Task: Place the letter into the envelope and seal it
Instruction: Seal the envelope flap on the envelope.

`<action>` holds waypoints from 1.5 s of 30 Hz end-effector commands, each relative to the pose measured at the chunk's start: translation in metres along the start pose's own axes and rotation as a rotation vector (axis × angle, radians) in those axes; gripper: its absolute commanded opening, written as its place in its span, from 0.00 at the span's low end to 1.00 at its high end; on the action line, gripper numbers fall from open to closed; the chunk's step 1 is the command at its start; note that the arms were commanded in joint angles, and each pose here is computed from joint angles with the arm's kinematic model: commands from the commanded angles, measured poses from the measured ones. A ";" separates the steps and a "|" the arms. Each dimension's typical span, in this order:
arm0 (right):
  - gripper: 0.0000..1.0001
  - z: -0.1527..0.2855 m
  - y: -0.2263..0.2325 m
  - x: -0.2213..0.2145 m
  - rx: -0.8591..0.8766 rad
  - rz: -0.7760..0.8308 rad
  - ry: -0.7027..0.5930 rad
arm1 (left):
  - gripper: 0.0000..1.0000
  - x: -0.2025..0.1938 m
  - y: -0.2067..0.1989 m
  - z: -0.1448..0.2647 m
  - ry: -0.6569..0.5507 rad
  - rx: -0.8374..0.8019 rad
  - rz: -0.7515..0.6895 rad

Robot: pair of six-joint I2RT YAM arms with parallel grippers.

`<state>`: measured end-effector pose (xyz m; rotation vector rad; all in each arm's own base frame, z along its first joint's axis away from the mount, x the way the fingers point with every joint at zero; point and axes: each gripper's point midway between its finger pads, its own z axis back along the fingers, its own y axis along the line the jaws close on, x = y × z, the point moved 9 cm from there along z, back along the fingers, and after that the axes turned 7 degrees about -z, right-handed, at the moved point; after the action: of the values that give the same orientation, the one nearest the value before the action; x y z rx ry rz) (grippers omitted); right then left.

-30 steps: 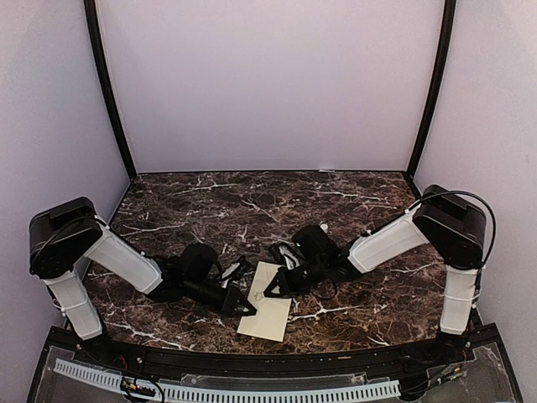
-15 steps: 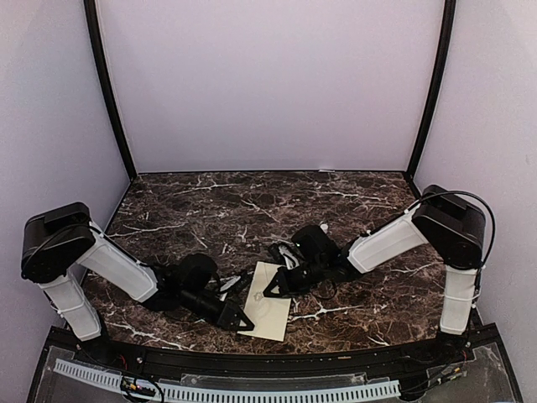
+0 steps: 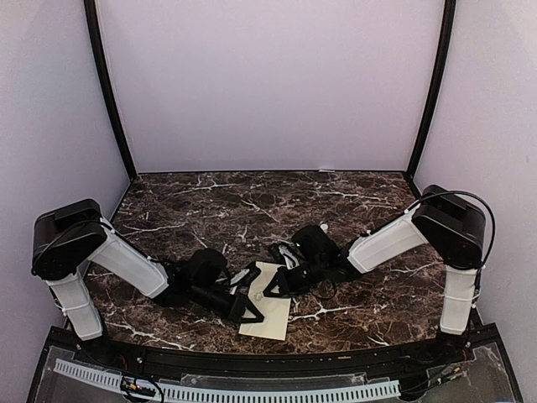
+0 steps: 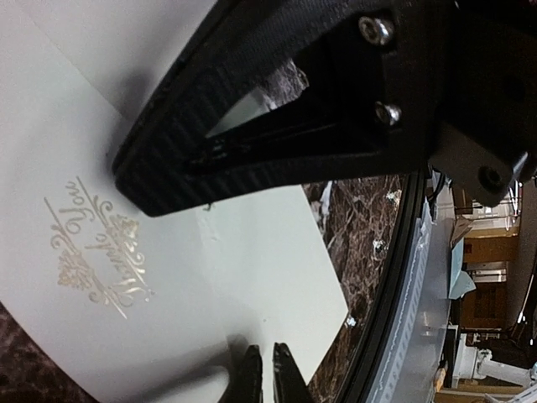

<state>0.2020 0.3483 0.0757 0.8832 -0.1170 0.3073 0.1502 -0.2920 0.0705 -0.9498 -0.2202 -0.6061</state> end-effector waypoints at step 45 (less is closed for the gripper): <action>0.00 -0.007 0.018 -0.026 -0.013 0.028 0.086 | 0.00 0.001 0.031 0.009 -0.076 0.094 0.114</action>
<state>0.1745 0.3523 0.0811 0.8485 -0.0759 0.3663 0.1779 -0.2849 0.0666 -0.9599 -0.3135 -0.4732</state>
